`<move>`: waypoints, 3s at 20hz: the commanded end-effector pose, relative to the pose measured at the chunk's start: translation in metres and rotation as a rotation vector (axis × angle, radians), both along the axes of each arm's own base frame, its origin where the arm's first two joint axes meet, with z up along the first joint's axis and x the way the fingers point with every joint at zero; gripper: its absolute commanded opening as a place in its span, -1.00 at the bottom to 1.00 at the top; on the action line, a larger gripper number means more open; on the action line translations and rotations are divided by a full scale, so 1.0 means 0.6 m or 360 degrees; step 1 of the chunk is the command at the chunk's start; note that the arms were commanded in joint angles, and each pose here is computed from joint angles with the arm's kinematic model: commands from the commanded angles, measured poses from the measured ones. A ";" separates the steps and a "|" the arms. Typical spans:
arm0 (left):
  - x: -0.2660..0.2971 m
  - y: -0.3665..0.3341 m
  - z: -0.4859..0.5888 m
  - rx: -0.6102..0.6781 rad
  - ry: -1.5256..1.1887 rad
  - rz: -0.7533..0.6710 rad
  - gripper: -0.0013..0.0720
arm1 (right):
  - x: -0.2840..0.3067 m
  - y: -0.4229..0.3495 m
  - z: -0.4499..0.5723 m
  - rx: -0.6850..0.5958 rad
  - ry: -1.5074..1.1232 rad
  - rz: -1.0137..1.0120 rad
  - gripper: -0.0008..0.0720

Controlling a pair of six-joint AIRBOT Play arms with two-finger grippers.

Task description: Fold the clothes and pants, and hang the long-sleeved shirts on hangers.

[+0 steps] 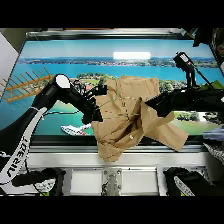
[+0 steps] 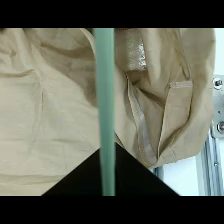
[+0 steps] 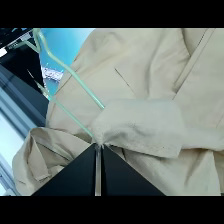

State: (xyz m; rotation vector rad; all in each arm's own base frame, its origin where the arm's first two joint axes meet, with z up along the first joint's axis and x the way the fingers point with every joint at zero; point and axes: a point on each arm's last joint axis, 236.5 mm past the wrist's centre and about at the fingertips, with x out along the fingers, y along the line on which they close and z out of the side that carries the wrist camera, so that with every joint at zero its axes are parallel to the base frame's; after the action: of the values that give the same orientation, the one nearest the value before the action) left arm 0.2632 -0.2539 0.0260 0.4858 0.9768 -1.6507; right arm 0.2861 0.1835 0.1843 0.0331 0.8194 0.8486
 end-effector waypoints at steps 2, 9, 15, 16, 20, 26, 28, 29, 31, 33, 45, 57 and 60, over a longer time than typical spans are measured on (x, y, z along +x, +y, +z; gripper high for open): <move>0.000 -0.001 0.000 -0.0001 -0.0002 -0.0003 -0.93 | -0.012 0.027 0.003 0.0016 -0.0009 0.0076 -0.94; 0.000 -0.001 0.000 -0.0002 -0.0003 -0.0002 -0.94 | -0.010 0.122 0.053 0.0153 -0.0274 0.0163 -0.94; 0.000 -0.001 0.000 -0.0002 -0.0002 -0.0003 -0.93 | -0.013 0.155 0.035 0.0156 -0.0238 0.0223 -0.92; 0.000 -0.001 0.000 -0.0002 -0.0003 -0.0002 -0.93 | -0.012 0.155 0.034 0.0156 -0.0235 0.0224 -0.90; 0.000 -0.001 0.000 -0.0002 -0.0002 -0.0003 -0.93 | -0.013 0.156 0.034 0.0160 -0.0232 0.0224 -0.16; -0.002 0.000 0.001 0.0000 0.0005 -0.0010 -0.93 | -0.029 0.130 0.069 0.0172 -0.0316 0.0202 0.55; -0.005 0.001 0.001 0.0001 0.0014 -0.0018 -0.93 | -0.044 0.098 0.069 0.0130 -0.0280 0.0194 0.55; -0.005 0.001 0.001 0.0001 0.0014 -0.0017 -0.93 | -0.054 0.078 0.061 0.0092 -0.0227 0.0196 0.55; -0.005 0.001 0.001 0.0001 0.0014 -0.0017 -0.93 | -0.083 0.039 0.029 -0.0025 -0.0096 0.0267 0.55; -0.005 0.001 0.001 0.0001 0.0013 -0.0016 -0.93 | -0.098 0.009 0.007 -0.0102 -0.0003 0.0315 0.53; -0.005 0.001 0.001 0.0001 0.0013 -0.0017 -0.93 | -0.081 -0.016 0.006 -0.0114 -0.0012 0.0239 0.50; -0.005 0.001 0.001 0.0002 0.0013 -0.0017 -0.93 | -0.050 -0.036 0.036 -0.0049 -0.0288 0.0349 0.50; -0.005 0.001 0.001 0.0001 0.0014 -0.0017 -0.93 | -0.029 -0.059 0.079 0.0253 -0.0330 0.0330 0.50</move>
State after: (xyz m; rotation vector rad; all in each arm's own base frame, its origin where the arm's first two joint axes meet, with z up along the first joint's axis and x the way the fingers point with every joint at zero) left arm 0.2601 -0.2531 0.0266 0.4849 0.9836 -1.6633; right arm 0.2606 0.1554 0.2057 -0.1056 0.6884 1.0218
